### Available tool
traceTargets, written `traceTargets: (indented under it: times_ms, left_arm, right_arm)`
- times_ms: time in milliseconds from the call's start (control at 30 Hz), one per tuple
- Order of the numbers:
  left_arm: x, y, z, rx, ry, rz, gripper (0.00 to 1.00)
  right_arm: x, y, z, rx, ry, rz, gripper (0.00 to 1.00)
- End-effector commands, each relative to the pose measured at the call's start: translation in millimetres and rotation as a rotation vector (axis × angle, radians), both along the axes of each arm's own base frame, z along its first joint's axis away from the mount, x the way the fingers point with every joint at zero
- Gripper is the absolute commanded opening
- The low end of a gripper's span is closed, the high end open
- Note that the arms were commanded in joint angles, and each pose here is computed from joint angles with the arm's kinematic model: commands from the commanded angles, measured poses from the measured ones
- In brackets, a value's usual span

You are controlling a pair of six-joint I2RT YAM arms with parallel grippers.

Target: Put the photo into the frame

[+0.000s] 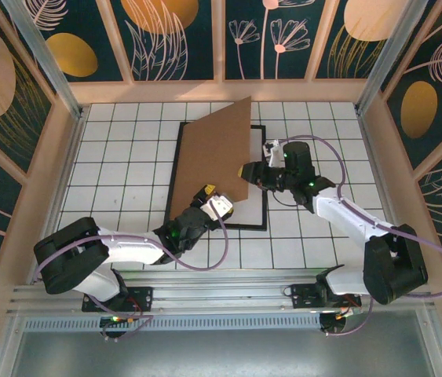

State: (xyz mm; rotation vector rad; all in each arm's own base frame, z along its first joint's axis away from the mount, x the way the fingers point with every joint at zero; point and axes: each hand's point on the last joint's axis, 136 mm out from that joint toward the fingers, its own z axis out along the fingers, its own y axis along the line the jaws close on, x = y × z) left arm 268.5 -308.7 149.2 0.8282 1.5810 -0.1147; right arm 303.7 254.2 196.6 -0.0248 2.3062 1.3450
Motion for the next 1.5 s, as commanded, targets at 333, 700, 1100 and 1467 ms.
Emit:
traceTargets:
  times_ms: [333,700,1100,1467]
  left_arm:
    - [3.8,8.1,-4.3,-0.123,0.060,0.077,0.48]
    - [7.3,14.6,-6.8,-0.176,0.074,0.128,0.44]
    - [7.7,16.4,-6.0,-0.218,0.085,0.144,0.42]
    - [7.5,17.5,-7.6,-0.215,0.086,0.148,0.41]
  right_arm:
    - [7.4,-9.2,6.0,-0.051,-0.043,-0.023,0.36]
    - [12.8,-97.6,-22.2,-0.313,-0.007,-0.286,0.56]
    - [8.1,-76.5,-113.6,-0.414,0.157,-0.238,0.59]
    - [20.9,-54.6,-147.2,-0.460,0.189,-0.198,0.57]
